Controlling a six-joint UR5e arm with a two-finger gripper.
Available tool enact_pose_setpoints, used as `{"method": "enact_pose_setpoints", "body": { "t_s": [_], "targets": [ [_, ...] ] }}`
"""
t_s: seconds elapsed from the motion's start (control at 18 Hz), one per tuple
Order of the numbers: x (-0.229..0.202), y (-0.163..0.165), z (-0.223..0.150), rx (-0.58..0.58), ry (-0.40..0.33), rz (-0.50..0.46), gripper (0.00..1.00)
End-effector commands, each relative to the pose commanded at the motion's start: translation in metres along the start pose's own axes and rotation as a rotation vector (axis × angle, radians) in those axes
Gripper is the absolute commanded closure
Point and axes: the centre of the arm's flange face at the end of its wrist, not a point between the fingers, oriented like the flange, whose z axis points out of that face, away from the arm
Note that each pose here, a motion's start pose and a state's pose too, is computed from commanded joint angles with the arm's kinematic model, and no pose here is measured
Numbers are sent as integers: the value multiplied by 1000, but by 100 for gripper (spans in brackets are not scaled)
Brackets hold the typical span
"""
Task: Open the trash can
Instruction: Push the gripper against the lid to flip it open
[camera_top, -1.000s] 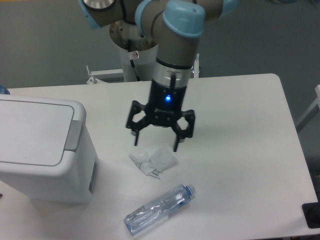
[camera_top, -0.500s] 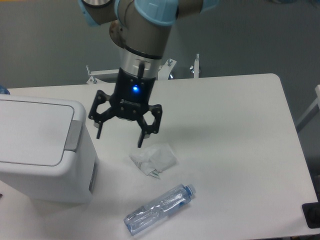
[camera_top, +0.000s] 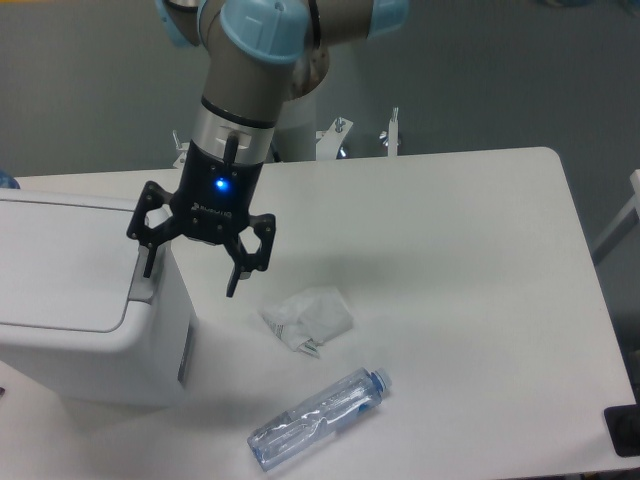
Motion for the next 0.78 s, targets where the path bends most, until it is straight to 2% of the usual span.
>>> {"method": "enact_pose_setpoints", "body": {
  "t_s": [0.78],
  "targets": [
    [-4, 2, 3, -9, -35, 2, 0]
  ]
}}
